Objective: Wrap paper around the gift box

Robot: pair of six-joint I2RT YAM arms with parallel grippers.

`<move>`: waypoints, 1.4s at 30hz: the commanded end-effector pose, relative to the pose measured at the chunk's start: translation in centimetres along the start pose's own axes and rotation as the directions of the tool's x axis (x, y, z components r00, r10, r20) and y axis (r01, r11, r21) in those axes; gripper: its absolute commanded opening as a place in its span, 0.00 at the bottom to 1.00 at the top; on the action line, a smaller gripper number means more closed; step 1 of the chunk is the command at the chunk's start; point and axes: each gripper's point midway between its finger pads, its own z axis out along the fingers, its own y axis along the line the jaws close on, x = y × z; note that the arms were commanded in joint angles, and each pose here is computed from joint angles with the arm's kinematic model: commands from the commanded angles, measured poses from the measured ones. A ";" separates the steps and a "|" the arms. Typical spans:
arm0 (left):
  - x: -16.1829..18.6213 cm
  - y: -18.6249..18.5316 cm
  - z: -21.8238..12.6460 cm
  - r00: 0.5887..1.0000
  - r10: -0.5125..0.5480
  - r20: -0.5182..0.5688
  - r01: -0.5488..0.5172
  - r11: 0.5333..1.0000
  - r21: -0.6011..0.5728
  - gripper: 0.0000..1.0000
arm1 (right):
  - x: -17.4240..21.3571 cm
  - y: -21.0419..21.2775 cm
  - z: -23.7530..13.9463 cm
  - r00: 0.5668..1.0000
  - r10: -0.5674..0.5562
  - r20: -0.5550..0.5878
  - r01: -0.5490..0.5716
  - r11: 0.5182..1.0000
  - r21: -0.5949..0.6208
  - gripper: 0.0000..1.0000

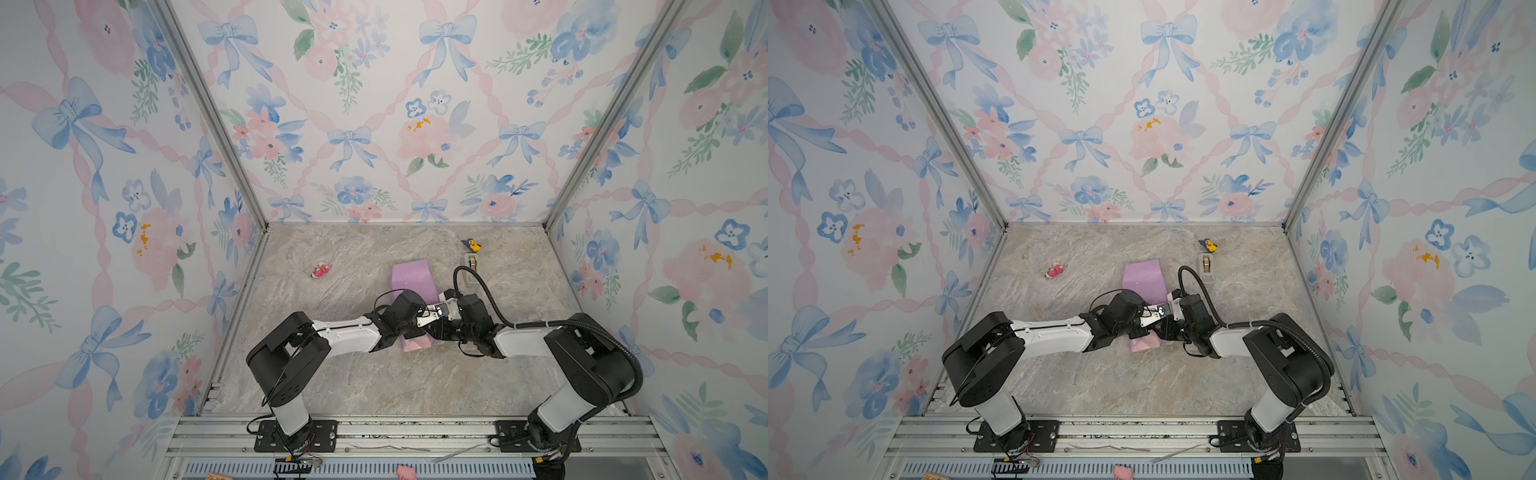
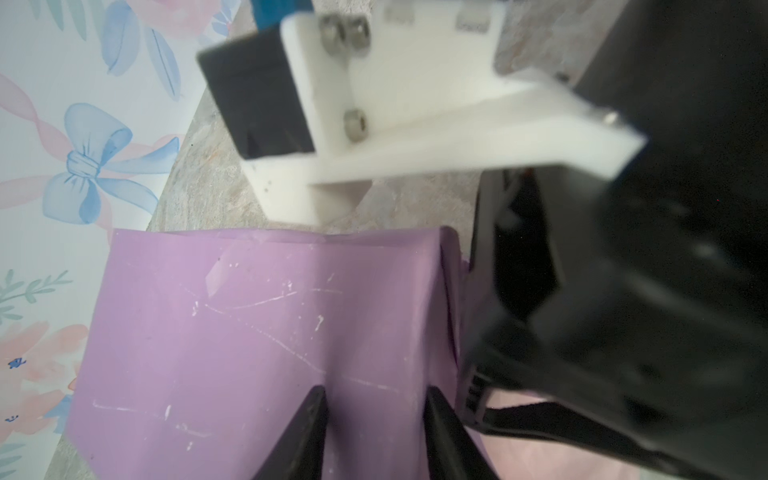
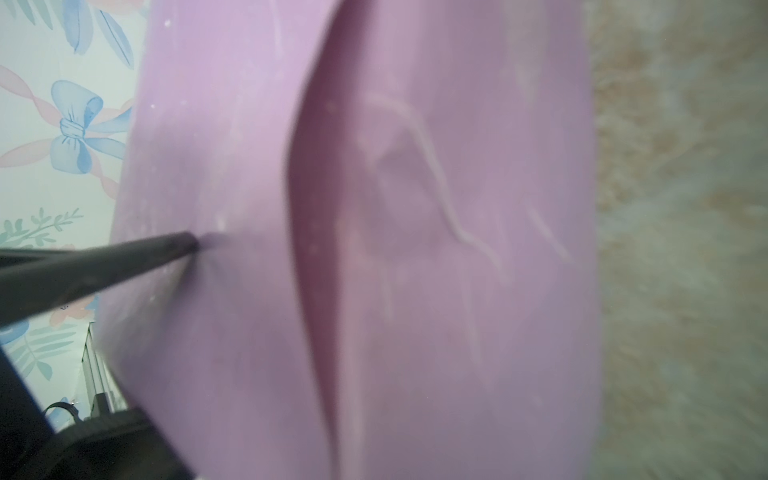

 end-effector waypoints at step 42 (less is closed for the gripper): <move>2.5 -2.6 0.5 0.998 0.002 -0.070 0.004 0.997 0.081 0.40 | 0.3 -3.1 1.1 0.999 0.030 -0.037 -0.025 0.990 0.140 0.05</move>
